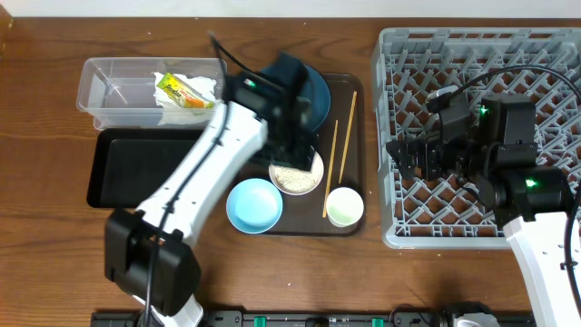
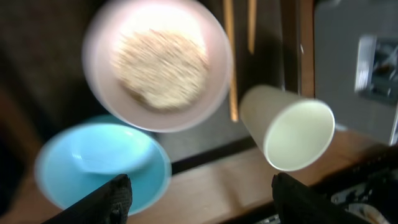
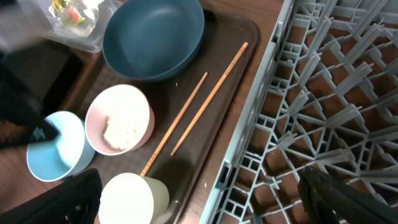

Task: Sort waste into correct bins and load items into the dishwasher rack
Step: 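Reach the left gripper to the white cup and grasp it, then lift the white cup and pass it to the right gripper, then lower the white cup into the dish rack with the right gripper and release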

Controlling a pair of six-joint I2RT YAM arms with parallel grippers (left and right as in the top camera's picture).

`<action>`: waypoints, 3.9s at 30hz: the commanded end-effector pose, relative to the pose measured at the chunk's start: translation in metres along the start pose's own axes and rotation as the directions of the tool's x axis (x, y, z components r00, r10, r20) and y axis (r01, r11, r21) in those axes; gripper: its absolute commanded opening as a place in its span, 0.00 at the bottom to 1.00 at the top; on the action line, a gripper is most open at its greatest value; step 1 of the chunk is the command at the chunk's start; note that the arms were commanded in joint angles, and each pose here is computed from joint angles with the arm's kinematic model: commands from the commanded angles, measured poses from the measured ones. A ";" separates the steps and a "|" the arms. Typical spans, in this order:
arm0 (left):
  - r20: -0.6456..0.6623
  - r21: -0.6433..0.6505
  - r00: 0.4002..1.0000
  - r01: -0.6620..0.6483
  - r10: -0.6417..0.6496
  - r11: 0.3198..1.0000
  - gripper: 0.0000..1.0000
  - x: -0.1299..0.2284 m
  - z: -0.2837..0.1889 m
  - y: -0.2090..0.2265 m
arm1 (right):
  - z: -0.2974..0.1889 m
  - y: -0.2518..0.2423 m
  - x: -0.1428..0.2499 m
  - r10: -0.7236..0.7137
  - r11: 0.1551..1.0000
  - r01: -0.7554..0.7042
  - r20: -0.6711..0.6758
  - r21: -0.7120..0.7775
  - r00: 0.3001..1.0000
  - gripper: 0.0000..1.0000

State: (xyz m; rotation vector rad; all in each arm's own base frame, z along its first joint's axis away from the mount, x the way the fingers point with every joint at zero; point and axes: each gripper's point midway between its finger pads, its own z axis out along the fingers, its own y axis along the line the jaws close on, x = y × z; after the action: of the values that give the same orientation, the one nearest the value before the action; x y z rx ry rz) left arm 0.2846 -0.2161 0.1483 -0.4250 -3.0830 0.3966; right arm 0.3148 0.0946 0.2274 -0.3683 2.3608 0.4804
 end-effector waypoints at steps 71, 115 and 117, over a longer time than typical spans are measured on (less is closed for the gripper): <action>0.276 0.903 0.958 -0.230 -0.081 0.364 0.06 -0.013 -0.119 -0.022 | -0.016 0.123 -0.027 -0.071 0.594 0.324 0.353 -0.736 0.933 0.99; 0.264 0.572 0.960 -0.078 -0.093 0.816 0.36 -0.032 -0.036 0.015 | -0.012 -0.005 -0.021 0.290 0.943 -0.262 0.121 -0.207 0.949 0.39; 0.266 0.552 0.959 -0.070 -0.096 0.831 0.36 -0.032 -0.033 0.019 | -0.028 -0.018 -0.014 0.298 0.955 -0.296 0.072 -0.038 0.952 0.39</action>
State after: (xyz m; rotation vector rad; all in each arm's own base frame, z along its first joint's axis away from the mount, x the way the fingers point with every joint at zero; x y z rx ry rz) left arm 0.3135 -0.2076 0.1846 -0.3706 -2.9023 1.5452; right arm 0.3030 0.1038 0.2244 -0.0045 2.3576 1.0362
